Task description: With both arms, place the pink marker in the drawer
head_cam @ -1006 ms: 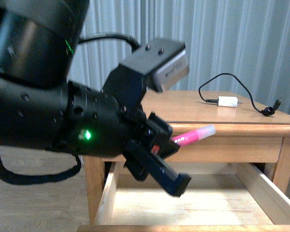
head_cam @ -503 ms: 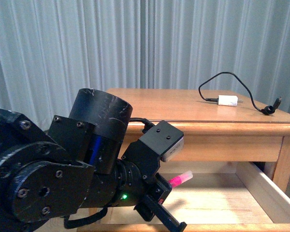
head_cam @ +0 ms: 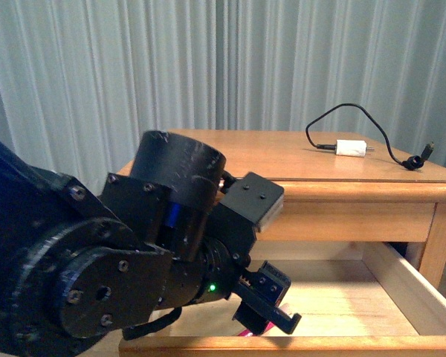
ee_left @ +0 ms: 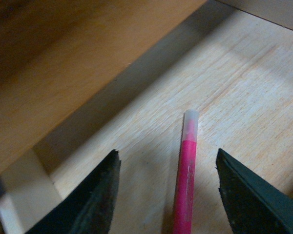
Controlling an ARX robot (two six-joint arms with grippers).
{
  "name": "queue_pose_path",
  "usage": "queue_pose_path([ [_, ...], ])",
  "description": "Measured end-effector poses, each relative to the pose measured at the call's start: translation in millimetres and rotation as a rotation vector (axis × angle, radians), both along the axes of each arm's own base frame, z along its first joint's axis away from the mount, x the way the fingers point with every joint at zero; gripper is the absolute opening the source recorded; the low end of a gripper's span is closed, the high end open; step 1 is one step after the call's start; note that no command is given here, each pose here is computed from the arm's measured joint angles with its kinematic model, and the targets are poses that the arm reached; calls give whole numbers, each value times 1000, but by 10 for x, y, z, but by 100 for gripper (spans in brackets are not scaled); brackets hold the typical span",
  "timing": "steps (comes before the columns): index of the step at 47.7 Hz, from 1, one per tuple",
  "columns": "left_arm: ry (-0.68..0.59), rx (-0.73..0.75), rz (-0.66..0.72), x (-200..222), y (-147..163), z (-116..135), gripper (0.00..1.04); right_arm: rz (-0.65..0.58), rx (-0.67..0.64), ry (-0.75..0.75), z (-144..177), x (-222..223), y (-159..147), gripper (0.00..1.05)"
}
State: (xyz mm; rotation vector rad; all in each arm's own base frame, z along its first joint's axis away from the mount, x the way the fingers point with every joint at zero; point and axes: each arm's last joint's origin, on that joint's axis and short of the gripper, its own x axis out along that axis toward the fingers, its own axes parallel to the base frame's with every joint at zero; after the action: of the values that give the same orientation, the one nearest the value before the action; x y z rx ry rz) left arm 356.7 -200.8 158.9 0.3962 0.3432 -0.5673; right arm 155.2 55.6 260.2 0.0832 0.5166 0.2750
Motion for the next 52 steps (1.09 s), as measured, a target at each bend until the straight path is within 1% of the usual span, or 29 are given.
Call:
queue_pose_path([
  [6, -36, -80, 103, -219, 182, 278, 87, 0, 0, 0, 0, 0, 0, 96],
  [11, -69, -131, 161, -405, 366, 466, 100, 0, 0, 0, 0, 0, 0, 96],
  [12, -73, -136, 168, -430, 392, 488, 100, 0, 0, 0, 0, 0, 0, 96],
  [14, -95, -168, 206, -562, 529, 589, 98, 0, 0, 0, 0, 0, 0, 96],
  [18, -170, -218, 289, -897, 830, 790, 99, 0, 0, 0, 0, 0, 0, 96],
  [22, -187, -255, 354, -1279, 1113, 852, 99, 0, 0, 0, 0, 0, 0, 96],
  [26, -183, -289, 392, -1574, 1336, 846, 99, 0, 0, 0, 0, 0, 0, 96],
  [30, -171, -324, 451, -1873, 1594, 781, 99, 0, 0, 0, 0, 0, 0, 96],
  [33, -163, -340, 494, -2025, 1722, 725, 99, 0, 0, 0, 0, 0, 0, 96],
  [37, -128, -376, 548, -2278, 1899, 574, 99, 0, 0, 0, 0, 0, 0, 96],
  [39, -116, -403, 573, -2364, 1961, 496, 99, 0, 0, 0, 0, 0, 0, 96],
  [45, -69, -418, 718, -2468, 2100, 283, 99, 0, 0, 0, 0, 0, 0, 96],
  [50, -69, -428, 713, -2474, 2101, 280, 99, 0, 0, 0, 0, 0, 0, 96],
  [51, -77, -426, 711, -2474, 2099, 282, 98, 0, 0, 0, 0, 0, 0, 96],
  [52, -113, -426, 696, -2475, 2086, 281, 96, 0, 0, 0, 0, 0, 0, 96],
])
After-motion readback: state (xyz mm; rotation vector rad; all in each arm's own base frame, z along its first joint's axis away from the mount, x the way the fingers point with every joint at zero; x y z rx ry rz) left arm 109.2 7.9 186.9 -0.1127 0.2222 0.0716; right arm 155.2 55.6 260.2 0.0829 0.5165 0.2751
